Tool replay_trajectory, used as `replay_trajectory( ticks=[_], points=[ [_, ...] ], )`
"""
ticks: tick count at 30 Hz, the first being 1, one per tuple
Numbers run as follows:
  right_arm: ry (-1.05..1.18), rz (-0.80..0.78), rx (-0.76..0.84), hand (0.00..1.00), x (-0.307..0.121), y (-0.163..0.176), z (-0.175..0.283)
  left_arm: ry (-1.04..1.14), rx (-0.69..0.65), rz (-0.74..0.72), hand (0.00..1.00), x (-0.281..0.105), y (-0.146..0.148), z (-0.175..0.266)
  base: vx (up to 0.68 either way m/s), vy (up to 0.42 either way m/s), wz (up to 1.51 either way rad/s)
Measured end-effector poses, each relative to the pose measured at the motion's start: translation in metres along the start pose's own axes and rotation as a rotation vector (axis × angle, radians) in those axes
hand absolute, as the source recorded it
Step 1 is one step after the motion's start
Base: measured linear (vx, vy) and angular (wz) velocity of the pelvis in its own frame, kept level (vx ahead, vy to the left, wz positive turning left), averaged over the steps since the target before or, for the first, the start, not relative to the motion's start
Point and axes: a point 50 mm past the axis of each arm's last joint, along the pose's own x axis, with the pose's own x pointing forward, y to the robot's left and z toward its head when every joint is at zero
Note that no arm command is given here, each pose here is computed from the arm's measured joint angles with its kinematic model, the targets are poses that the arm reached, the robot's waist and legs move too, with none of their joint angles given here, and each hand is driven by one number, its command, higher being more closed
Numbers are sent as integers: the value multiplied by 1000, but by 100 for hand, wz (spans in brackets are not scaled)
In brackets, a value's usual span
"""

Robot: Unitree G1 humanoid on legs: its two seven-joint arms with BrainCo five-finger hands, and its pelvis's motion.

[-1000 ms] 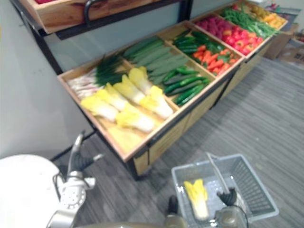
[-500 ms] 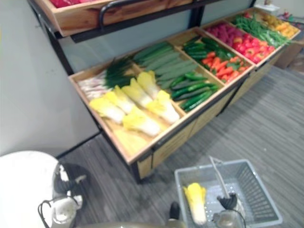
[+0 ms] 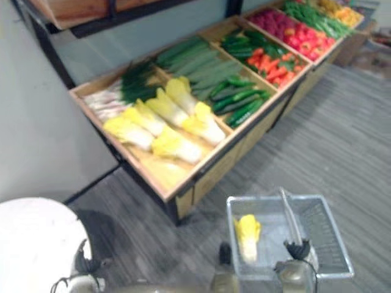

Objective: Pick vegetable in the basket

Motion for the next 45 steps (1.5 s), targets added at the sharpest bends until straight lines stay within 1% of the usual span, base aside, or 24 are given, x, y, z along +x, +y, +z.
replay_trajectory(
  ticks=[2, 3, 4, 7, 8, 10, 11, 16, 18, 21, 23, 25, 27, 30, 35, 38, 42, 45],
  points=[
    [-4, -31, 17, 100, 4, -5, 5, -35, 7, 19, 0, 6, 6, 8, -114, 85, -52],
    [-2, -37, 8, 100, 3, -6, 1, -38, 37, 35, 0, 8, 14, 6, -63, 110, -46],
    [-11, -28, 4, 100, 2, -4, 2, -31, 45, 39, 0, 7, 15, 3, -48, 57, -53],
    [-45, 25, 24, 100, -3, 16, 16, 12, 46, 41, 0, 3, 14, -8, -240, 27, -76],
    [-33, 43, 25, 100, -8, 22, 12, 13, 58, 51, 0, 4, 19, -9, -57, 29, -37],
    [-26, 71, 14, 100, -12, 29, 10, 48, 59, 77, 0, 0, 22, -18, -48, -84, -79],
    [-49, 80, 17, 100, -11, 33, 18, 70, 57, 89, 0, -1, 23, -22, -101, -163, -125],
    [-70, 82, 2, 100, -8, 32, 24, 82, 32, 60, 0, -5, 6, -19, -103, -163, -79],
    [-43, 110, -45, 100, -16, 35, 8, 68, 39, 24, 0, -8, -5, -16, -76, -205, -31],
    [-13, 151, -98, 100, -28, 40, -10, 65, 38, 7, 0, -10, -11, -14, -88, -197, -9],
    [0, 139, -103, 100, -29, 37, -15, 78, 30, -11, 0, -14, -18, -15, -104, -131, -7],
    [3, 108, -113, 100, -27, 31, -17, 100, 41, -63, 0, -22, -33, -17, -104, -76, -11],
    [-2, 79, -123, 100, -24, 26, -17, 99, 35, -84, 0, -27, -42, -15, -129, -20, -17],
    [-28, 75, -113, 100, -19, 27, -6, 98, 40, -83, 0, -31, -44, -17, -150, 64, -44],
    [-35, 71, -108, 100, -17, 27, -4, 111, 47, -90, 0, -35, -44, -22, -80, 154, -56],
    [-30, 86, -91, 100, -22, 33, -3, 91, 50, -67, 0, -26, -37, -17, -91, 178, -29],
    [9, 72, -93, 100, -24, 27, -15, 93, 60, -71, 0, -25, -35, -19, 16, 140, -16],
    [1, 77, -81, 100, -22, 30, -9, 96, 81, -70, 0, -23, -29, -23, 52, 70, -48]
  ],
)
